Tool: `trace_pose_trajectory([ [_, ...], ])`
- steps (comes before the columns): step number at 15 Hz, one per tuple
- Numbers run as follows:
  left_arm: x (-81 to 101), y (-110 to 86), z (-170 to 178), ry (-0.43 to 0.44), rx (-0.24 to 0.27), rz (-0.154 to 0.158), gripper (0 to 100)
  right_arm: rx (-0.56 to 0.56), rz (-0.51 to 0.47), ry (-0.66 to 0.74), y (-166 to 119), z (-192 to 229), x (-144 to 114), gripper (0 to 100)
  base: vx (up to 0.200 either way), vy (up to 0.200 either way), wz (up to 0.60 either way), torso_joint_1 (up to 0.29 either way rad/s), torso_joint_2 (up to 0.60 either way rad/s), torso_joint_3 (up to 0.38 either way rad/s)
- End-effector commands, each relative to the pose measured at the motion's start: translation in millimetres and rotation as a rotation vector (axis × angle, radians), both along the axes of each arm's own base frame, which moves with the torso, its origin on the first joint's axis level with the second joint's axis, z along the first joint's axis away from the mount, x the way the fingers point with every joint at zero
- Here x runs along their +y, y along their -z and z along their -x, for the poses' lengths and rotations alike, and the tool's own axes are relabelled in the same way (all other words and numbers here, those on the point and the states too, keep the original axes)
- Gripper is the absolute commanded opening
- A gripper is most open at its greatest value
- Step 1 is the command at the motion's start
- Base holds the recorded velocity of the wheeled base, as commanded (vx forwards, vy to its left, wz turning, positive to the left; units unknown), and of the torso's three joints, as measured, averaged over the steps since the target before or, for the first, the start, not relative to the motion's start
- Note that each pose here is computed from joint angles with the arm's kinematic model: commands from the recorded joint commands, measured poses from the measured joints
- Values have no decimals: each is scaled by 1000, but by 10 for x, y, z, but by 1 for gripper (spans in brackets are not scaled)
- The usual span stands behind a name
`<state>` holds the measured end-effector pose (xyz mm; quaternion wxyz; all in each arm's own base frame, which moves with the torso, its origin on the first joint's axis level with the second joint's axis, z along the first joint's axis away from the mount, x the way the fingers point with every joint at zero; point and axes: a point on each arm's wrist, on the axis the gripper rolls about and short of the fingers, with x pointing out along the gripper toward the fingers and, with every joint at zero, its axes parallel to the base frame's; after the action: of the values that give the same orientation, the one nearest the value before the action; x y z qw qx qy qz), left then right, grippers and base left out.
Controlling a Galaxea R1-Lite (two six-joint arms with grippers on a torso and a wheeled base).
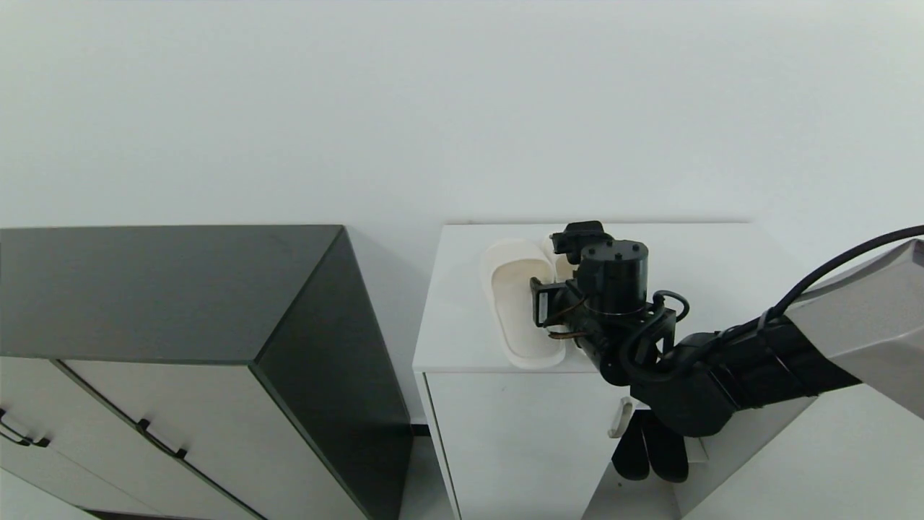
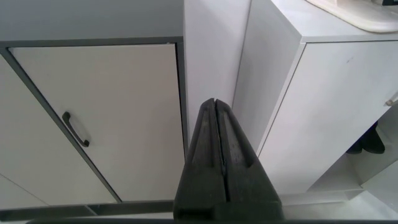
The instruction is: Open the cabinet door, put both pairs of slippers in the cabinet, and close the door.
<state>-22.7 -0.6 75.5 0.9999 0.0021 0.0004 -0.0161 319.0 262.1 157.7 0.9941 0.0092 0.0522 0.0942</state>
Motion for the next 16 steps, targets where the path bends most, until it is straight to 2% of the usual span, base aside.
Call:
trace_pose_trajectory([
  [1, 0, 0, -1, 0, 1, 0, 0, -3, 8, -2, 7, -10, 17, 0, 0, 0, 0, 0, 0, 0],
  [5, 0, 0, -1, 0, 1, 0, 0, -16, 15, -7, -48, 15, 19, 0, 0, 0, 0, 0, 0, 0],
  [9, 0, 0, 1, 0, -1, 0, 0, -48, -11, -45, -309, 305, -37, 0, 0, 0, 0, 0, 0, 0],
  [12, 0, 0, 1, 0, -1, 0, 0, -40, 10, -117, -408, 697, -203, 0, 0, 0, 0, 0, 0, 0],
  [16, 0, 0, -1, 0, 1, 0, 0, 12, 48, -186, -313, 1230, -564, 0, 0, 0, 0, 0, 0, 0],
])
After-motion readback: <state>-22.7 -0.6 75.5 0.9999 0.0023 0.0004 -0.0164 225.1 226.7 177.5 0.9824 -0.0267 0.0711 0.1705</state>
